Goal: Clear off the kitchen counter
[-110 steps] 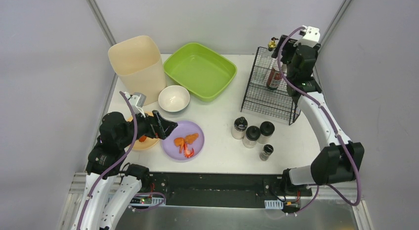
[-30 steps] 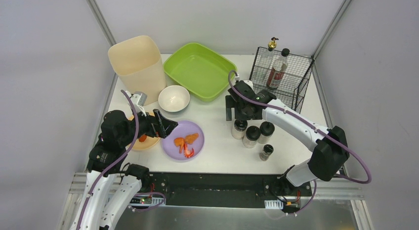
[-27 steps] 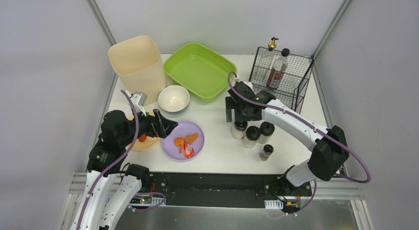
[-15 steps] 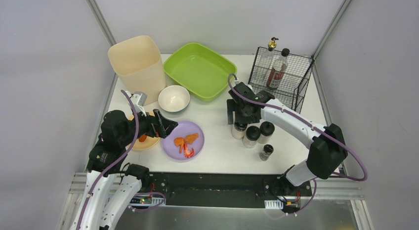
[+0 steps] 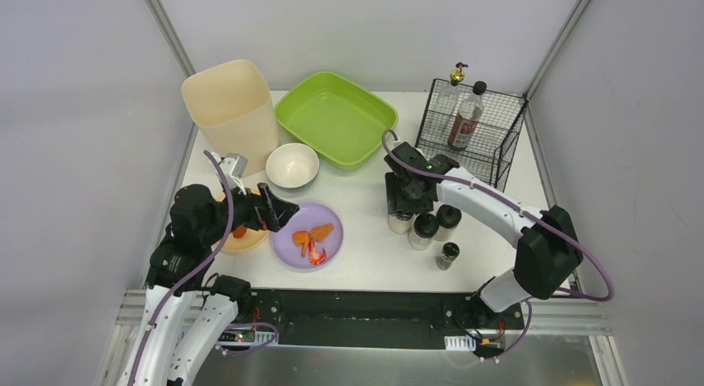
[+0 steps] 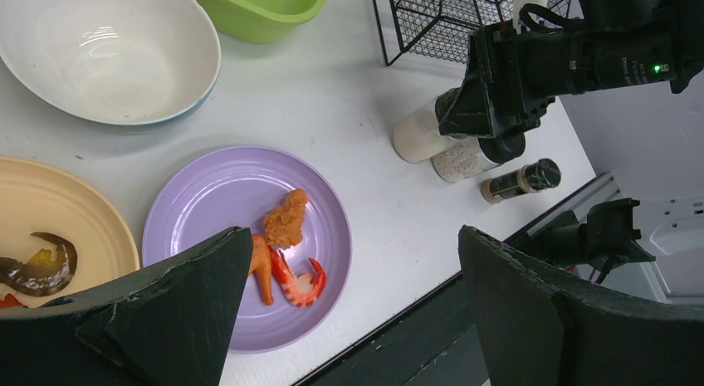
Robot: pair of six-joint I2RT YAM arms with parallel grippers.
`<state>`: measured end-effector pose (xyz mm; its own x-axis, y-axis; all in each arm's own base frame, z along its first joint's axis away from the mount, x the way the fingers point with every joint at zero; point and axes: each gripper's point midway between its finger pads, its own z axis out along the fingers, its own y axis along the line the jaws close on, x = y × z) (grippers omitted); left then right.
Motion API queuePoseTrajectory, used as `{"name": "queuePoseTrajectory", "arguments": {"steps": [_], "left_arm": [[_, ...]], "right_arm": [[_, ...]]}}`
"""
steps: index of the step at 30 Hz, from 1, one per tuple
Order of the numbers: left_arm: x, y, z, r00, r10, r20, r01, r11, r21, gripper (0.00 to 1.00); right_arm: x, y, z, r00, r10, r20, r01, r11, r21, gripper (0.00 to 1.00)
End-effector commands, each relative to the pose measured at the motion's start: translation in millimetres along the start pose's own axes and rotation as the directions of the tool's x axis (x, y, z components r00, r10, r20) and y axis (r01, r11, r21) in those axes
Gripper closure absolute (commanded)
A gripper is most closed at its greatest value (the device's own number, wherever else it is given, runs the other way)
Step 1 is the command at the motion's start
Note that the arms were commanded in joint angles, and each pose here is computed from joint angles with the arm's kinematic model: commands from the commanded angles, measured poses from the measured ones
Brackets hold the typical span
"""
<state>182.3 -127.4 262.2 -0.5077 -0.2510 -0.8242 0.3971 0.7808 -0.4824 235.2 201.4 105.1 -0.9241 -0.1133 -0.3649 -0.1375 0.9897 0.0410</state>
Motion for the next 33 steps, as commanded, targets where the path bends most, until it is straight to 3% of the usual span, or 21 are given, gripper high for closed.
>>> {"name": "queuePoseTrajectory", "arguments": {"steps": [1,10,24,33], "left_arm": [[-7.5,-1.4,1.5,1.0,0.011,0.025,-0.011,1.0,0.012,0.0],[-7.6,-1.4,1.9,1.0,0.008,0.023,-0.009,1.0,0.012,0.0],[-7.5,-1.2,2.2,1.0,0.009,0.022,-0.009,1.0,0.011,0.0],[-6.9,-1.3,2.6,1.0,0.007,0.019,-0.007,1.0,0.013,0.0]], "right_arm": [[6.4,-3.5,-2.8,1.0,0.004,-0.02,-0.004,1.0,0.002,0.4],[-10.3,0.3,-16.0,0.999,0.023,0.041,-0.023,1.0,-0.009,0.71],[-83.5,15.9,-113.2,0.966,0.052,0.253,-0.029,0.995,-0.095,0.77],[-143.7,-17.4,-171.0,0.888,0.168,0.427,-0.154,0.986,-0.068,0.77]]}}
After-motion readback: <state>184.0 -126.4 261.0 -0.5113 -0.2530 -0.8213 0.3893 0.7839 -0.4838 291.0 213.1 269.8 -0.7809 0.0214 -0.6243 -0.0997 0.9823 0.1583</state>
